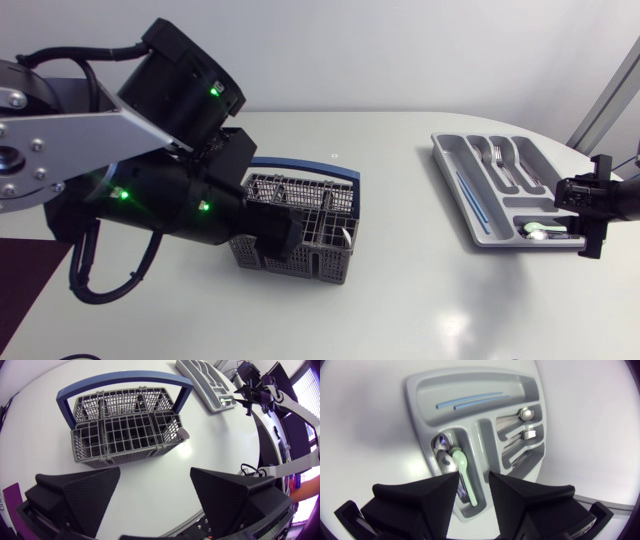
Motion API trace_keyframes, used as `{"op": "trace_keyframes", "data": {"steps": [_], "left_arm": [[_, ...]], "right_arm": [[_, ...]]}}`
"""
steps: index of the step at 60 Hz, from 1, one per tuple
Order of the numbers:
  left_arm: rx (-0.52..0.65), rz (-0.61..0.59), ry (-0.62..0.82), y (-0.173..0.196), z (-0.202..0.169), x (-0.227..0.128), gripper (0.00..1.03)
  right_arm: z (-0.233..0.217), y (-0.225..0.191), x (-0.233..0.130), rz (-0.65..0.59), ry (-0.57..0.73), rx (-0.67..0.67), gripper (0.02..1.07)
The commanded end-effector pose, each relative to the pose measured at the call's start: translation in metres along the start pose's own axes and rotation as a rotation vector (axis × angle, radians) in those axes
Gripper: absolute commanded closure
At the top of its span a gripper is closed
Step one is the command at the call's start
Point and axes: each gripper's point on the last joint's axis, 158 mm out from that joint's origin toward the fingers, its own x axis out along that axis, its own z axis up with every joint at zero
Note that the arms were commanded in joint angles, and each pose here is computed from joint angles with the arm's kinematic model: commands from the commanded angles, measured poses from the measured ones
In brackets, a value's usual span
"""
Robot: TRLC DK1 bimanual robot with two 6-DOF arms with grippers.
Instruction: Unload the cutlery basket into the drawer organizer.
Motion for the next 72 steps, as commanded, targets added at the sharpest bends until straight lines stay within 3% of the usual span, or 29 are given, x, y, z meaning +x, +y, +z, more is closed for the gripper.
{"op": "trace_keyframes", "data": {"steps": [1,43,72], "left_arm": [[-0.014,0.014,0.022,0.004,-0.012,0.003,0.05],[0.025,0.030,0.057,0.013,-0.028,0.012,0.05],[-0.080,-0.020,0.088,-0.016,-0.025,0.030,0.05]], "right_arm": [[0.026,0.020,-0.008,0.044,-0.039,0.055,0.59],[0.186,0.083,-0.088,0.268,-0.190,0.233,0.59],[0.235,0.124,-0.120,0.388,-0.241,0.285,0.60]]}}
